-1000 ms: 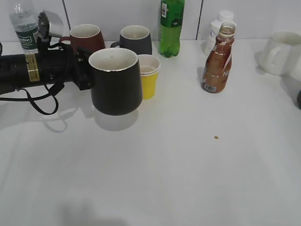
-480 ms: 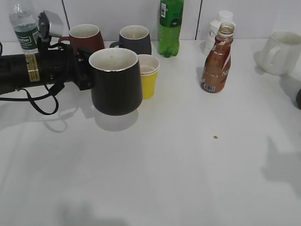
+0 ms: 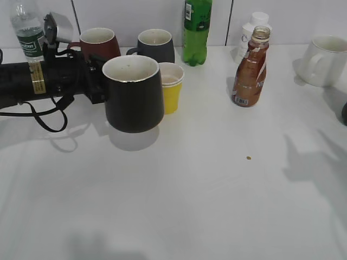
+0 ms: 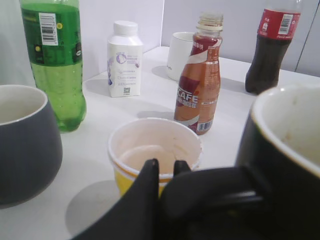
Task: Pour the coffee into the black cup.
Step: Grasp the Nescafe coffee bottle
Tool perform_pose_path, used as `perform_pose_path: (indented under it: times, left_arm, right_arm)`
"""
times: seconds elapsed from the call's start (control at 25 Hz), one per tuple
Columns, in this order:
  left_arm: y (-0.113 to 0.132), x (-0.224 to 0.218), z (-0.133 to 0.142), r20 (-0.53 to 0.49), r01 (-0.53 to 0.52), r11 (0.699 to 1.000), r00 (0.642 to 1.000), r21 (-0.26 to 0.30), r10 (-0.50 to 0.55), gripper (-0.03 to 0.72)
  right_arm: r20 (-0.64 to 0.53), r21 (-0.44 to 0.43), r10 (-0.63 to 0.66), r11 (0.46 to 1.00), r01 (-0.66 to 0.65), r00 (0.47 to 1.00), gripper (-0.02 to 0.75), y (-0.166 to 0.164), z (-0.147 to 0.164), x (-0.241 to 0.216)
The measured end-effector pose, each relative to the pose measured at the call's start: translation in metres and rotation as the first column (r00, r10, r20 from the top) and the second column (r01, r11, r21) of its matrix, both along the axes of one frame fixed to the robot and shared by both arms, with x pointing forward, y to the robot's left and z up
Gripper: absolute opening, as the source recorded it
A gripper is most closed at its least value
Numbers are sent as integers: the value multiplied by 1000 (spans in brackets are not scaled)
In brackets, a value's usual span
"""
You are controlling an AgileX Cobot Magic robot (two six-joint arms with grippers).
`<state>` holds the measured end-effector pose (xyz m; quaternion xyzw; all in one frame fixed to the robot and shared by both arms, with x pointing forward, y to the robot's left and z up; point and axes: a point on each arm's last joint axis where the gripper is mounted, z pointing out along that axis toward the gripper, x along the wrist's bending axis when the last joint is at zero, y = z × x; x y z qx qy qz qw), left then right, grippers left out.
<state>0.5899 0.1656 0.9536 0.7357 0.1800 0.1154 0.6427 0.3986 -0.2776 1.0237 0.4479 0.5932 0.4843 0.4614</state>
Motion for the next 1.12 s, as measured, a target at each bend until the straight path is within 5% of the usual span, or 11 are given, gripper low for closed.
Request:
perform_pose_path:
  times: [0.28,1.12]
  left_arm:
    - [0,0,0,0,0,1000,1000,0,0,55]
    - [0,0,0,-1,0,1000,1000,0,0,55]
  right_arm:
    - [-22,71,180,981,-178,983,588,19,-26,30]
    - [-283,146,320,946,-289,904,651,60,-101,145]
